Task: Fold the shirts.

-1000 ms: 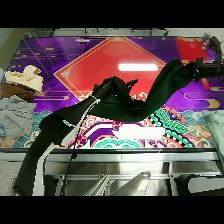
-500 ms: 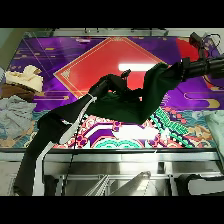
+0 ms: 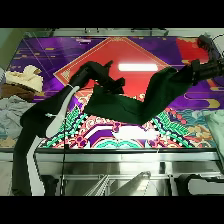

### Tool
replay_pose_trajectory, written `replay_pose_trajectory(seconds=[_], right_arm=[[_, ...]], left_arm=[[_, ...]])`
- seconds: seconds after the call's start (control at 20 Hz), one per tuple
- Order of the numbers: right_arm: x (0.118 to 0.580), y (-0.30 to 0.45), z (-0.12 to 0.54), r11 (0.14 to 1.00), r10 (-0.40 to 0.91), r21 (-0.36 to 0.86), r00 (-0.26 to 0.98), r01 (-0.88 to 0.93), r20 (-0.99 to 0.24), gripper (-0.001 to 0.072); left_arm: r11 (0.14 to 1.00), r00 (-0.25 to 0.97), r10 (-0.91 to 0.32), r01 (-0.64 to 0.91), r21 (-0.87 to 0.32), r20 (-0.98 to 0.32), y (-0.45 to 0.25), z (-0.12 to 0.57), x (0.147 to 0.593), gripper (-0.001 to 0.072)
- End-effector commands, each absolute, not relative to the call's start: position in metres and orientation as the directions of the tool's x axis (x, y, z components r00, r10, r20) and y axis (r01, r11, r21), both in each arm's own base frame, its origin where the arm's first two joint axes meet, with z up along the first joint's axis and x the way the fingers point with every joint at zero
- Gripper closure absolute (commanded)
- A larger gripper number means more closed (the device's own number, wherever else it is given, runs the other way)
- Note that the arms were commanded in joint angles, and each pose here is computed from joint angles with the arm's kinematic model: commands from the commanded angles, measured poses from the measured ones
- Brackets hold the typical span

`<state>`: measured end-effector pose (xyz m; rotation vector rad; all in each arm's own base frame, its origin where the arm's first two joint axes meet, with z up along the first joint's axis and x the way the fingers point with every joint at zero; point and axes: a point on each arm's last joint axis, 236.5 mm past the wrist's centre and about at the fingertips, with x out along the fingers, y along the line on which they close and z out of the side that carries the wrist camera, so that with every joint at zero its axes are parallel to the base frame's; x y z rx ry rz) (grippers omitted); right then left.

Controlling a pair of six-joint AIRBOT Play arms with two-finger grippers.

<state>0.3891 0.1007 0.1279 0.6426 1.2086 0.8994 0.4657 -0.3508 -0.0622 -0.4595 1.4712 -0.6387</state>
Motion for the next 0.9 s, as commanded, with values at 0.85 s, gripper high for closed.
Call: replay_pose_trajectory(seconds=[0.85], right_arm=[[0.346, 0.101, 0.100, 0.895, 0.442, 0.445, 0.156, -0.015, -0.883, 0.0684]], left_arm=[[0.929, -0.299, -0.282, 0.152, -0.337, -0.912, -0.204, -0.133, 0.427, 0.0689]])
